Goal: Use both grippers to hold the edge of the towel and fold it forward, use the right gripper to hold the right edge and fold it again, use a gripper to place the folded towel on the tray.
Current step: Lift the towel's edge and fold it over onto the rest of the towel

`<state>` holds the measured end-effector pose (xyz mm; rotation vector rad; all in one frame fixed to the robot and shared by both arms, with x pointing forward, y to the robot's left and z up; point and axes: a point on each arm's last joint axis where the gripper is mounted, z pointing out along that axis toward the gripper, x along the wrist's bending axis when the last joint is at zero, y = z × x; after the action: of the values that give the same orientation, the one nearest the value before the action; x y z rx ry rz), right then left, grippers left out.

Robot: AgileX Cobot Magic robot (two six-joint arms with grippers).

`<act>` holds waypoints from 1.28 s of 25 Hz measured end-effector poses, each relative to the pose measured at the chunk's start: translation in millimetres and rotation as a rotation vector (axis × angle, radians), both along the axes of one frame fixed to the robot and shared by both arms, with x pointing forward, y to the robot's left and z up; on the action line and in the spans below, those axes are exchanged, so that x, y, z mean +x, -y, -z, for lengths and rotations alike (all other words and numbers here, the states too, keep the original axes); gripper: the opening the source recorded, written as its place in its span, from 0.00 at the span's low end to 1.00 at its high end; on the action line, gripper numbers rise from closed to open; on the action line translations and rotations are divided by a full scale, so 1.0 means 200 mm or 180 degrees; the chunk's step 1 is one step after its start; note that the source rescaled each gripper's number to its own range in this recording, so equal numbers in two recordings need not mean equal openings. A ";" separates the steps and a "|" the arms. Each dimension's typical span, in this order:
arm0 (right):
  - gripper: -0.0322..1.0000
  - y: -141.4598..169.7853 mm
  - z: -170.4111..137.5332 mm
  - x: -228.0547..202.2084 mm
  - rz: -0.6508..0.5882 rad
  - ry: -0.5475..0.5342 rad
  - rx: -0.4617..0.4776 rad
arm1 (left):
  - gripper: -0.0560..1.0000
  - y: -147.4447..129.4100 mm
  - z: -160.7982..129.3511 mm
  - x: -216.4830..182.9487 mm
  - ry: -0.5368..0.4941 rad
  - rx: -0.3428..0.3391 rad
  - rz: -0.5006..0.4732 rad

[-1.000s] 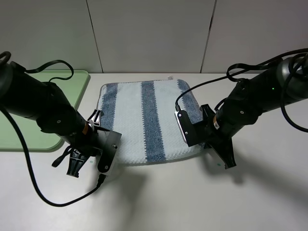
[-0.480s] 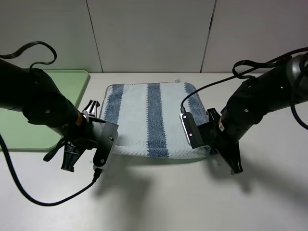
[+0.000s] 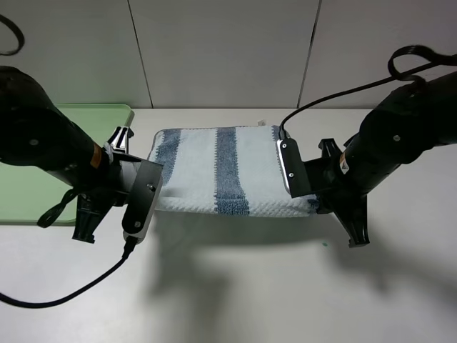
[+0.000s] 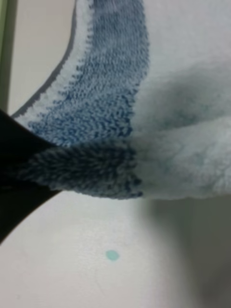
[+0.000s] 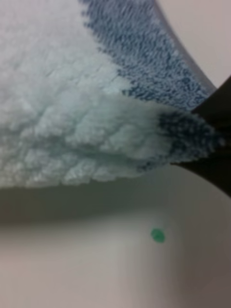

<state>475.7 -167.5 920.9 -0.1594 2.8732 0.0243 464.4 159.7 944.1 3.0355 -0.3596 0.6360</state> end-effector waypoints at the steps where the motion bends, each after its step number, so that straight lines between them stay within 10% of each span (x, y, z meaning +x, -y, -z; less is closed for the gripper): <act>1: 0.03 0.00 -0.02 -0.01 0.0013 0.0025 0.0019 | 0.06 0.00 -0.02 -0.01 0.0018 -0.0013 -0.0010; 18: 0.03 0.08 -0.36 -0.16 0.0259 0.0209 0.0331 | 0.06 0.06 -0.18 -0.19 0.0126 0.0146 0.0304; 32: 0.03 0.11 -0.50 -0.26 0.0394 0.0262 0.0630 | 0.06 0.07 -0.22 -0.23 0.0207 0.0105 -0.0159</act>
<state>422.9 -190.0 1020.5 0.0543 2.7717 0.2704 418.8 144.9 988.7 3.0698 -0.2996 0.7407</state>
